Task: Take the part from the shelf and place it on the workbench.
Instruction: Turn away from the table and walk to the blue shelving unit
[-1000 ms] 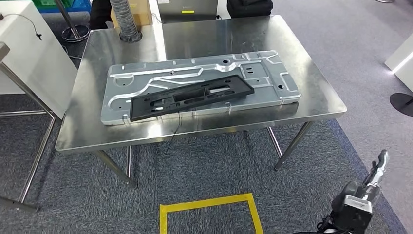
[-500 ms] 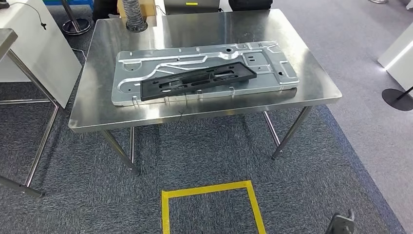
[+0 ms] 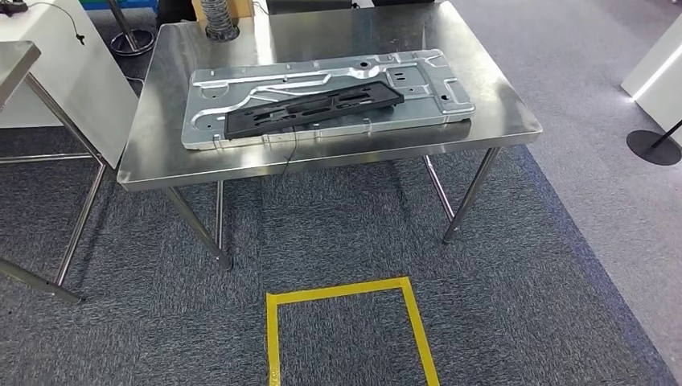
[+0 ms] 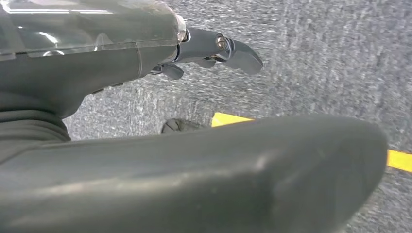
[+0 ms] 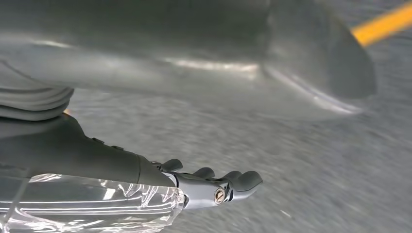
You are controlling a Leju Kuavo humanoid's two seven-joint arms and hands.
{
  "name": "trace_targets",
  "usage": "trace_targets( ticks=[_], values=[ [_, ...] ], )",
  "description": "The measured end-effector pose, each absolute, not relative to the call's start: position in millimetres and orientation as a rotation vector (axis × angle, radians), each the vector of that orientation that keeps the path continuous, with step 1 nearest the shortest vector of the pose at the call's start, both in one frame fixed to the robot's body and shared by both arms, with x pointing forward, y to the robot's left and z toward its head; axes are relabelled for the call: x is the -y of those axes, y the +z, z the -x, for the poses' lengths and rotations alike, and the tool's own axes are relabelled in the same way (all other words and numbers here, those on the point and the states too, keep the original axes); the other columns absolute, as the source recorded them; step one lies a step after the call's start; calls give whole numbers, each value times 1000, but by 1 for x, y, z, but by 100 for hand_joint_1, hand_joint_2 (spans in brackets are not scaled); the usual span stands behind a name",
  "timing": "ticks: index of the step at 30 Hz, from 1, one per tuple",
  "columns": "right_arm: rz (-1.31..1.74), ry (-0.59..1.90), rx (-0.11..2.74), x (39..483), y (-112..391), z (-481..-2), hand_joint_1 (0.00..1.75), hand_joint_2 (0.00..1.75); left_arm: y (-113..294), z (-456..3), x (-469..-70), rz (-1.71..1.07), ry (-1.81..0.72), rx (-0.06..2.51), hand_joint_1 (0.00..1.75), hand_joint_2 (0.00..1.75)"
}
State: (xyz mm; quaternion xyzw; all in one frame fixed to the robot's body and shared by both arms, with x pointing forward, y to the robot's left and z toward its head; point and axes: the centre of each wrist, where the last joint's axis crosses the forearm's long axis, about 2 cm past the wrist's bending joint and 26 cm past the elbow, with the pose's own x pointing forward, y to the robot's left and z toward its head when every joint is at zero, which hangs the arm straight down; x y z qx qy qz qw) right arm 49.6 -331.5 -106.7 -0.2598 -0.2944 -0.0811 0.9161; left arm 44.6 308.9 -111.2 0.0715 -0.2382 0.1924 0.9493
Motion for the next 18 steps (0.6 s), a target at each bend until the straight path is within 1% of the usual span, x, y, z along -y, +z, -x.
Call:
trace_targets(
  ticks=[8,18],
  values=[
    [463,-115,533,319,-109,-41,0,0,-111,-45,-310,-148,388,488,0,0],
    [401,-87,577,315,-109,-47,0,0,-111,-45,-309,-147,383,495,0,0]
  ],
)
